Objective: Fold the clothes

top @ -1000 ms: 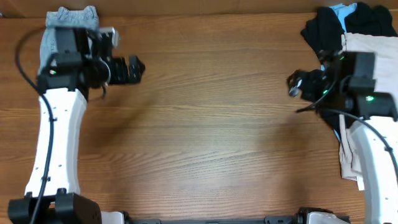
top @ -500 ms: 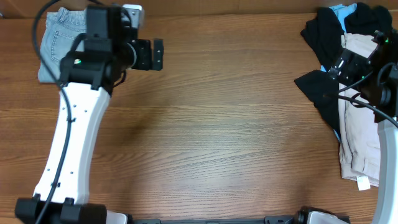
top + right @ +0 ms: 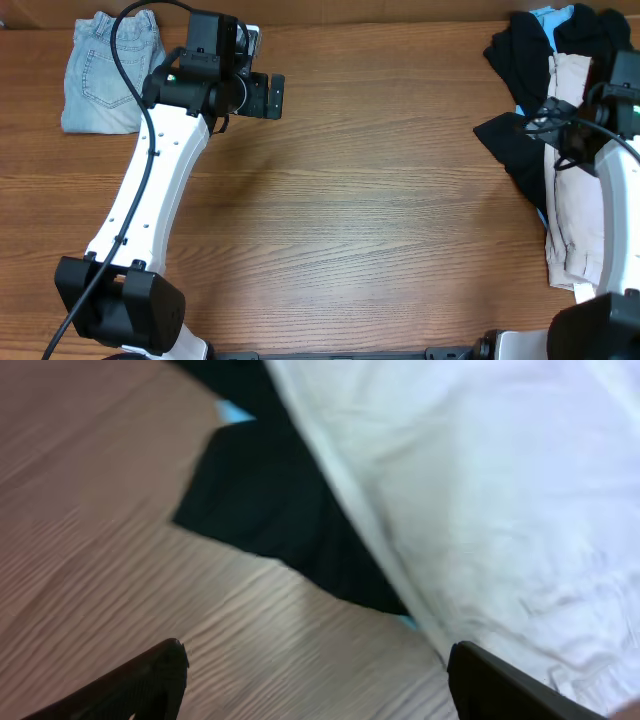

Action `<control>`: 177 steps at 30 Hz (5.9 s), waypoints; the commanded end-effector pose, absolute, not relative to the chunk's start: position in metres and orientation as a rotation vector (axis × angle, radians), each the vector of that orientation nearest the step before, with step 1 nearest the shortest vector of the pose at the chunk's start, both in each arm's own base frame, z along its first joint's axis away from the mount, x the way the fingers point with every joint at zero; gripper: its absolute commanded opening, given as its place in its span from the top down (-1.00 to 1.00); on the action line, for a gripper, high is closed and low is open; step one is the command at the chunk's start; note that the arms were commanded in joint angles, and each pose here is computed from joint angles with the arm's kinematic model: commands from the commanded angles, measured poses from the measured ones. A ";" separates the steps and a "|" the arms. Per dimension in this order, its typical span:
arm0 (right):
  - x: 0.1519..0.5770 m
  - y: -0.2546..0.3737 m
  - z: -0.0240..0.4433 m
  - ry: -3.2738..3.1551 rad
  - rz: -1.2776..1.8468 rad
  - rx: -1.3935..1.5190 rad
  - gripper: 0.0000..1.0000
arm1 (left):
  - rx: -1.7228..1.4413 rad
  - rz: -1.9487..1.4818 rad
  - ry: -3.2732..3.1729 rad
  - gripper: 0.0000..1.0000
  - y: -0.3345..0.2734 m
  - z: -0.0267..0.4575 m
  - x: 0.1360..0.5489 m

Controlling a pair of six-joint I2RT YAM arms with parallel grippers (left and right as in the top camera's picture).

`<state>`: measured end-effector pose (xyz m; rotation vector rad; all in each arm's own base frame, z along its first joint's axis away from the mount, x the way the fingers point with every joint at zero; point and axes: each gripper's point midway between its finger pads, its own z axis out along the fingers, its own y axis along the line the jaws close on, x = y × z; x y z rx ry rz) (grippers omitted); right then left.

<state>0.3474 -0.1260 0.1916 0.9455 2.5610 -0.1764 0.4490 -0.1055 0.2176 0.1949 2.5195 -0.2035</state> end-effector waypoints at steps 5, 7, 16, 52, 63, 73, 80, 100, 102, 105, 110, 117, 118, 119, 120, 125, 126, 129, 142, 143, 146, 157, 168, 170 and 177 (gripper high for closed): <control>0.305 -0.156 0.134 2.579 -0.198 1.349 -0.74 | 0.195 -0.171 2.460 -1.00 -0.105 0.231 0.460; 0.298 -0.160 0.124 2.568 -0.199 1.410 -0.75 | 0.195 -0.175 2.449 -1.00 -0.106 0.233 0.462; 0.272 -0.174 0.073 2.554 -0.228 1.503 -0.77 | 0.195 -0.177 2.447 -1.00 -0.107 0.233 0.463; 0.301 -0.165 0.089 2.673 -0.083 1.143 0.92 | 0.225 -0.162 2.414 -1.00 -0.106 0.238 0.468; 0.344 -0.086 0.177 2.740 0.392 0.584 0.92 | 0.217 -0.135 2.350 -0.95 -0.099 0.260 0.478; 0.358 0.134 0.222 2.742 0.555 -0.158 0.92 | 0.051 -0.073 2.321 -0.96 -0.035 0.284 0.487; 0.299 0.304 0.214 2.629 0.683 -0.689 0.92 | -0.089 -0.007 2.376 -1.00 0.022 0.274 0.478; 0.282 0.293 0.230 2.688 0.738 -0.683 -0.68 | 0.062 -0.128 2.456 -1.00 -0.019 0.236 0.490; 0.298 0.271 0.238 2.685 0.696 -0.594 -0.82 | 0.141 -0.172 2.475 -1.00 -0.037 0.220 0.497; 0.324 0.229 0.240 2.699 0.612 -0.431 -0.89 | 0.217 -0.206 2.471 -1.00 -0.064 0.199 0.512; 0.355 0.167 0.236 2.721 0.513 -0.195 -0.91 | 0.347 -0.239 2.436 -1.00 -0.116 0.168 0.533; 0.379 0.103 0.233 2.710 0.368 0.021 -1.00 | 0.462 -0.273 2.482 -0.98 -0.165 0.113 0.536; 0.380 0.098 0.232 2.708 0.352 0.038 -1.00 | 0.473 -0.275 2.499 -0.97 -0.169 0.104 0.534; 0.382 0.091 0.232 2.706 0.331 0.058 -1.00 | 0.483 -0.277 2.515 -0.97 -0.172 0.095 0.533; 0.383 0.087 0.232 2.705 0.315 0.070 -1.00 | 0.489 -0.278 2.527 -0.97 -0.174 0.089 0.532; 0.385 0.075 0.230 2.702 0.249 0.097 -1.00 | 0.505 -0.280 2.568 -0.97 -0.179 0.065 0.529; 0.386 0.075 0.229 2.704 0.248 0.099 -1.00 | 0.506 -0.280 2.572 -0.97 -0.179 0.063 0.528; 0.387 0.074 0.226 2.708 0.240 0.102 -1.00 | 0.507 -0.278 2.589 -0.98 -0.179 0.054 0.528; 0.393 0.075 0.205 2.763 0.228 0.108 -1.00 | 0.495 -0.206 2.635 -1.00 -0.170 0.021 0.530; 0.393 0.075 0.205 2.761 0.228 0.108 -1.00 | 0.491 -0.193 2.629 -1.00 -0.169 0.022 0.532; 0.394 0.075 0.205 2.760 0.228 0.108 -1.00 | 0.489 -0.148 2.612 -1.00 -0.164 0.023 0.538; 0.393 0.070 0.201 2.770 0.184 0.117 -1.00 | 0.525 -0.155 2.664 -0.99 -0.162 -0.012 0.532; 0.394 0.064 0.200 2.767 0.137 0.127 -1.00 | 0.407 0.061 2.712 -0.95 -0.104 -0.042 0.544; 0.393 0.063 0.200 2.771 0.131 0.128 -1.00 | 0.356 0.098 2.706 -0.95 -0.084 -0.041 0.550; 0.391 0.063 0.198 2.781 0.133 0.147 -1.00 | 0.167 0.137 2.712 -1.00 -0.009 -0.040 0.560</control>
